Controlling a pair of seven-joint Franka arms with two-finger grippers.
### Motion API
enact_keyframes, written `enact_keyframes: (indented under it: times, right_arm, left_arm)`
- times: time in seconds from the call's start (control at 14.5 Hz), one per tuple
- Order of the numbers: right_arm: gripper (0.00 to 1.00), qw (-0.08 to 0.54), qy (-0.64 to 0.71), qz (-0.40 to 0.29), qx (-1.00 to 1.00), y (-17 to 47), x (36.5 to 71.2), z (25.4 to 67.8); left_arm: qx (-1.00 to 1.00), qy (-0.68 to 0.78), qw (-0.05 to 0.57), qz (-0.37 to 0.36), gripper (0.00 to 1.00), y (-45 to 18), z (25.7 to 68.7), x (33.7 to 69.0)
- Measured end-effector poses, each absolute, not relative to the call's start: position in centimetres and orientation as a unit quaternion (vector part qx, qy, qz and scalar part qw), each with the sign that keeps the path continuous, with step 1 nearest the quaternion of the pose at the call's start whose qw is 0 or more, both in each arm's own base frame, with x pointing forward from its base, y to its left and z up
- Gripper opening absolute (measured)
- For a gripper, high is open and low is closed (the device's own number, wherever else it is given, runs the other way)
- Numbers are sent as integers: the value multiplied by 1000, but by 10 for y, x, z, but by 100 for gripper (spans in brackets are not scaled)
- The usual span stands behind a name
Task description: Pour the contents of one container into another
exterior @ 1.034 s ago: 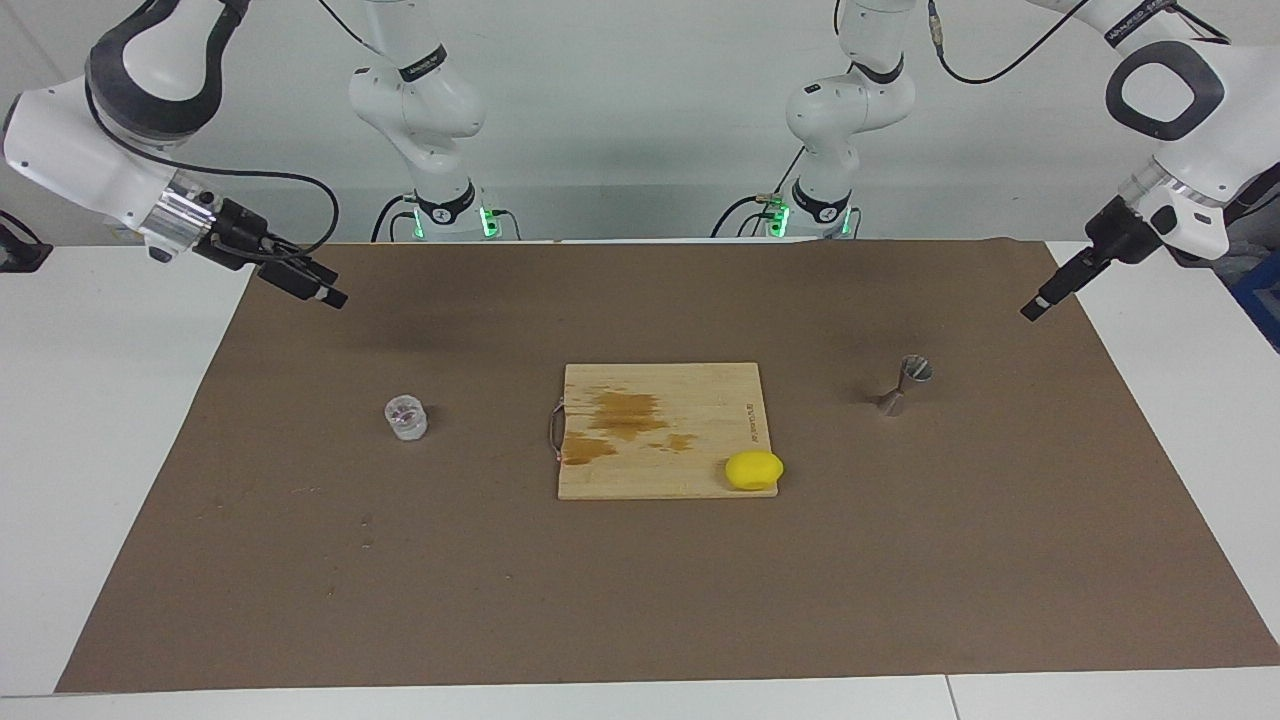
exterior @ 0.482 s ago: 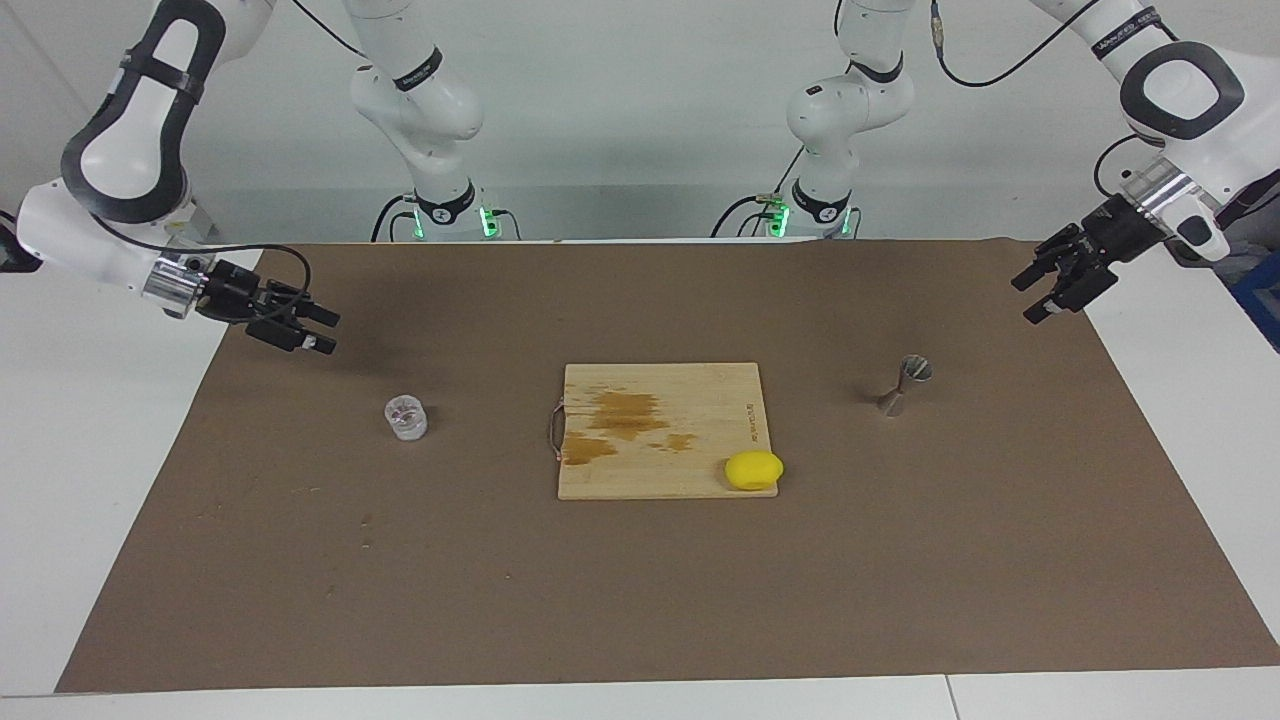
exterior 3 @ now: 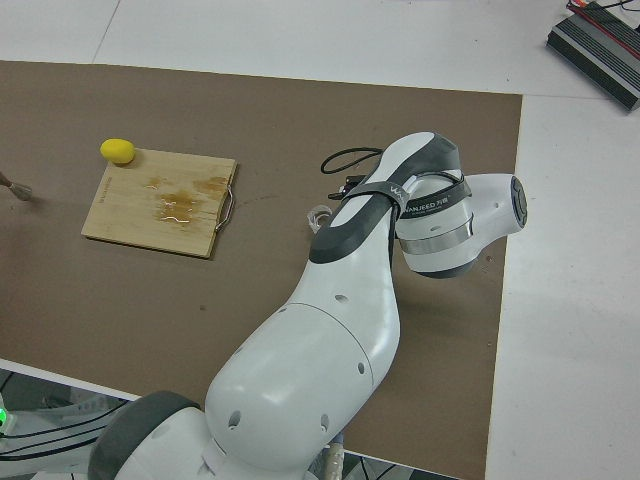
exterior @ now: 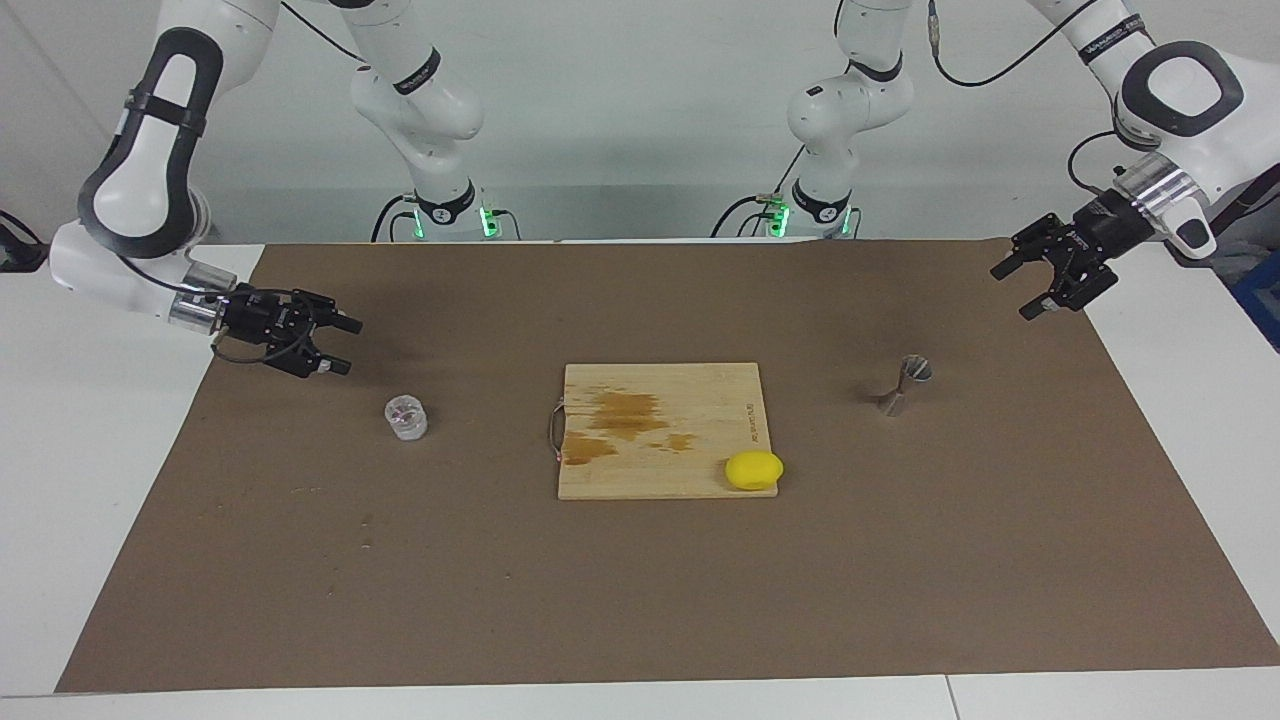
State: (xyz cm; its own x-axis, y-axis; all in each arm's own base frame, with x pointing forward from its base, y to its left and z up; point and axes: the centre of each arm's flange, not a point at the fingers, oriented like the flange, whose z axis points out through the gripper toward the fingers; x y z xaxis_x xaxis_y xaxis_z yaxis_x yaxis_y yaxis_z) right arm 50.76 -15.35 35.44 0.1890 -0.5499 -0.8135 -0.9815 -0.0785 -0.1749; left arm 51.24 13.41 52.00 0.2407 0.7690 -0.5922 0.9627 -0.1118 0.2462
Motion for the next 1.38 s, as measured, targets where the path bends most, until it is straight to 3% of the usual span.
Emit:
enact_keyframes:
  times: [0.28,0.62,1.38]
  right_arm:
    - [100,364,592,320,-644,-150,514,324]
    - [100,356,591,341,-639,-144,532,293]
    - [100,355,607,376,-603,-131,556,254]
  left_arm:
    - [731,590,306,-155,100,134,521,514]
    - [834,433,332,-89,100,137,521,513]
    - [849,403,334,-73,100,136,523,514]
